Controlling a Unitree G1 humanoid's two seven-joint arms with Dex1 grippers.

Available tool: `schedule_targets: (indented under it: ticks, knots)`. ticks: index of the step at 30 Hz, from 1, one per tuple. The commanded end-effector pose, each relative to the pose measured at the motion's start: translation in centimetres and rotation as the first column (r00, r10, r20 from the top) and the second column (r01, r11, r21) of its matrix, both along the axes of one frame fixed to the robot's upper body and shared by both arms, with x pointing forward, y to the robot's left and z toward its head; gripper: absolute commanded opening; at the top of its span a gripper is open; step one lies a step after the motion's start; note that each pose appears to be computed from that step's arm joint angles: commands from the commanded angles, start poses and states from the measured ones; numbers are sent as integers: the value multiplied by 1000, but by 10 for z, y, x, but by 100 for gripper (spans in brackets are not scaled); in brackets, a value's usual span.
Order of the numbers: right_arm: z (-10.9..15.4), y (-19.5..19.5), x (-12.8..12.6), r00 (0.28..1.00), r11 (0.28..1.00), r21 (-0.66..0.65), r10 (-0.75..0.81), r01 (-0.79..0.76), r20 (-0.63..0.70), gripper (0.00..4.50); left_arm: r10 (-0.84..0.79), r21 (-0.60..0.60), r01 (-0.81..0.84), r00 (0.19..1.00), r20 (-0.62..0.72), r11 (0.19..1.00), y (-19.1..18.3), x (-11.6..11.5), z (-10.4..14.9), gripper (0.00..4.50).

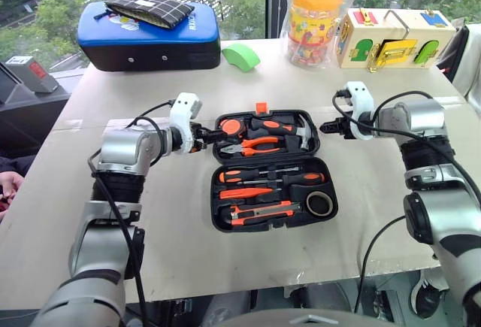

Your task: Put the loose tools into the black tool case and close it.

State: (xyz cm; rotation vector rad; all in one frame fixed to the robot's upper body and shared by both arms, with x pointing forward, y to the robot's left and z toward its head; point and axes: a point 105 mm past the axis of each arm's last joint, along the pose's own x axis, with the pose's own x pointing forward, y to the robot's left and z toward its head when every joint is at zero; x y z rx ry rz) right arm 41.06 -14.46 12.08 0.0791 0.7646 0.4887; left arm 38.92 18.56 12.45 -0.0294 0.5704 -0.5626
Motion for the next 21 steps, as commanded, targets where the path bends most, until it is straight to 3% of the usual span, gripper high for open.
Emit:
schedule_targets:
  ticks: [1, 2, 4, 5, 7, 11, 19, 20, 21]
  knots:
    - [22, 8, 6, 997, 998, 49, 42, -45, 58, 44, 11, 25, -11, 1000, 1, 1000, 5, 3, -3, 107]
    - [26, 9, 6, 996, 997, 53, 55, -60, 76, 10, 12, 24, -12, 1000, 4, 1000, 6, 4, -2, 78]
    - [39, 12, 5, 987, 993, 64, 91, -100, 134, 0, 14, 23, -14, 1000, 9, 1000, 9, 3, -1, 16]
    - [45, 14, 3, 982, 989, 77, 110, -123, 150, 46, 14, 21, -15, 1000, 9, 1000, 9, 3, -1, 0]
    - [51, 15, -1, 980, 986, 88, 125, -140, 157, 97, 17, 20, -18, 1000, 12, 1000, 9, 3, -1, 0]
    - [54, 21, -4, 984, 982, 126, 126, -142, 125, 275, 17, 8, -17, 1000, 17, 1000, 6, 2, 0, 0]
    - [12, 18, 8, 995, 998, -8, 70, -69, 65, 275, -2, 6, 2, 1000, 19, 1000, -2, 0, 1, 0]
    - [10, 17, 10, 996, 998, -9, 64, -63, 61, 237, -4, 6, 3, 1000, 20, 1000, -2, 0, 1, 0]
    - [8, 17, 10, 996, 998, -10, 64, -64, 59, 226, -4, 6, 4, 1000, 21, 1000, -3, 0, 1, 0]
